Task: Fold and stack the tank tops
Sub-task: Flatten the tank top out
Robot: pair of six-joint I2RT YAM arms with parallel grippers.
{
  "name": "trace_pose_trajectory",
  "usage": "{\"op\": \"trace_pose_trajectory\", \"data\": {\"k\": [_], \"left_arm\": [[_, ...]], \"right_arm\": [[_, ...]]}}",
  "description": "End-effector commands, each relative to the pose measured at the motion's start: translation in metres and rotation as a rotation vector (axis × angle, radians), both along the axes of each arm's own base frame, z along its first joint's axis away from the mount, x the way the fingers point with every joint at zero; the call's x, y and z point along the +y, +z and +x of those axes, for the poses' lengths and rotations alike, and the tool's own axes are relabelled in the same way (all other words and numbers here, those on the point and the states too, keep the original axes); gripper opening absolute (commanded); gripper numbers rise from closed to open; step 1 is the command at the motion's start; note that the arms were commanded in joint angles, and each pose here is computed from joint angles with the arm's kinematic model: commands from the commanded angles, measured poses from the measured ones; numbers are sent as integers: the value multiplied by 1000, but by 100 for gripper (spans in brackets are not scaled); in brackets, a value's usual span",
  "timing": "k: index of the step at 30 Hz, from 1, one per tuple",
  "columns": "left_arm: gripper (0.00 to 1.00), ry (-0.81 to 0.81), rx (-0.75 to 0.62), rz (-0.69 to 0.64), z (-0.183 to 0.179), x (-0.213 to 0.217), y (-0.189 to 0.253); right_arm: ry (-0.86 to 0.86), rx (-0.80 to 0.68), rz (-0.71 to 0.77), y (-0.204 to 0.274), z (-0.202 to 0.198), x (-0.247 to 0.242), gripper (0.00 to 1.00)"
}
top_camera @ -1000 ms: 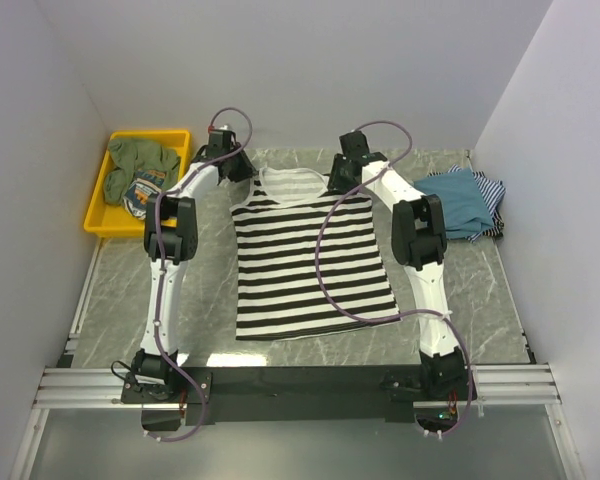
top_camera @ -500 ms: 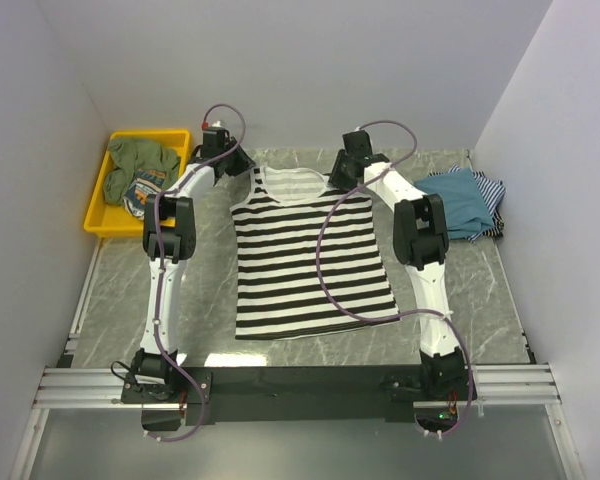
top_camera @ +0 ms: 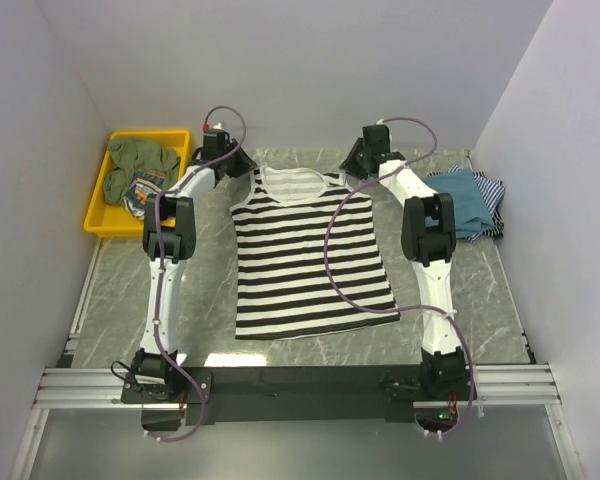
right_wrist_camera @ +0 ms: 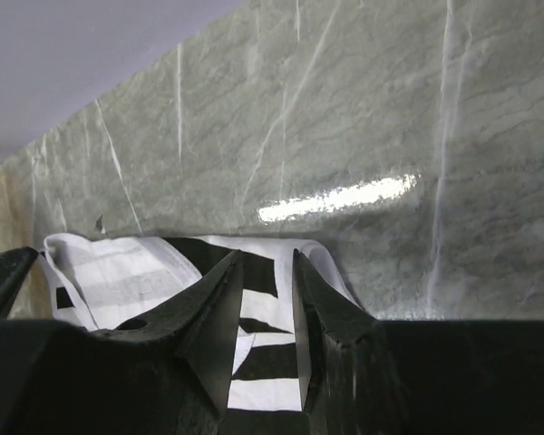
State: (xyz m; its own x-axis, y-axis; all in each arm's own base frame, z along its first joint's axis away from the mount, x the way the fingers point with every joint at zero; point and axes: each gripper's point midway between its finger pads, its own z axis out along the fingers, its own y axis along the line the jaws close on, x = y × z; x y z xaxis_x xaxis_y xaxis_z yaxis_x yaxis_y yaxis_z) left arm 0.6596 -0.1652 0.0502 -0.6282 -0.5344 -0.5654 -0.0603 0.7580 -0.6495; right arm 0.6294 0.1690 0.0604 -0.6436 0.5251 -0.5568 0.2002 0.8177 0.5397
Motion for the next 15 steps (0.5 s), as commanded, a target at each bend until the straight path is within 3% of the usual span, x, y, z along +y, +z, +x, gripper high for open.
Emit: {"op": "trace_pose_trajectory", "data": {"k": [1,7,8,15], "left_arm": [[29,-18,-127,4,5,-1,60],[32,30,-137,3,12,17,70],[32,31,-137,2,12,18,70],[34,16,-150,-10,14,28,78]], "right_arm": [[36,-109,37,46,6,14,36],[148,-87,-105,65,-65,54,39],[206,-45,-132,48,-96,80,39],[425,-57,-258,64,-237,171,39]]}}
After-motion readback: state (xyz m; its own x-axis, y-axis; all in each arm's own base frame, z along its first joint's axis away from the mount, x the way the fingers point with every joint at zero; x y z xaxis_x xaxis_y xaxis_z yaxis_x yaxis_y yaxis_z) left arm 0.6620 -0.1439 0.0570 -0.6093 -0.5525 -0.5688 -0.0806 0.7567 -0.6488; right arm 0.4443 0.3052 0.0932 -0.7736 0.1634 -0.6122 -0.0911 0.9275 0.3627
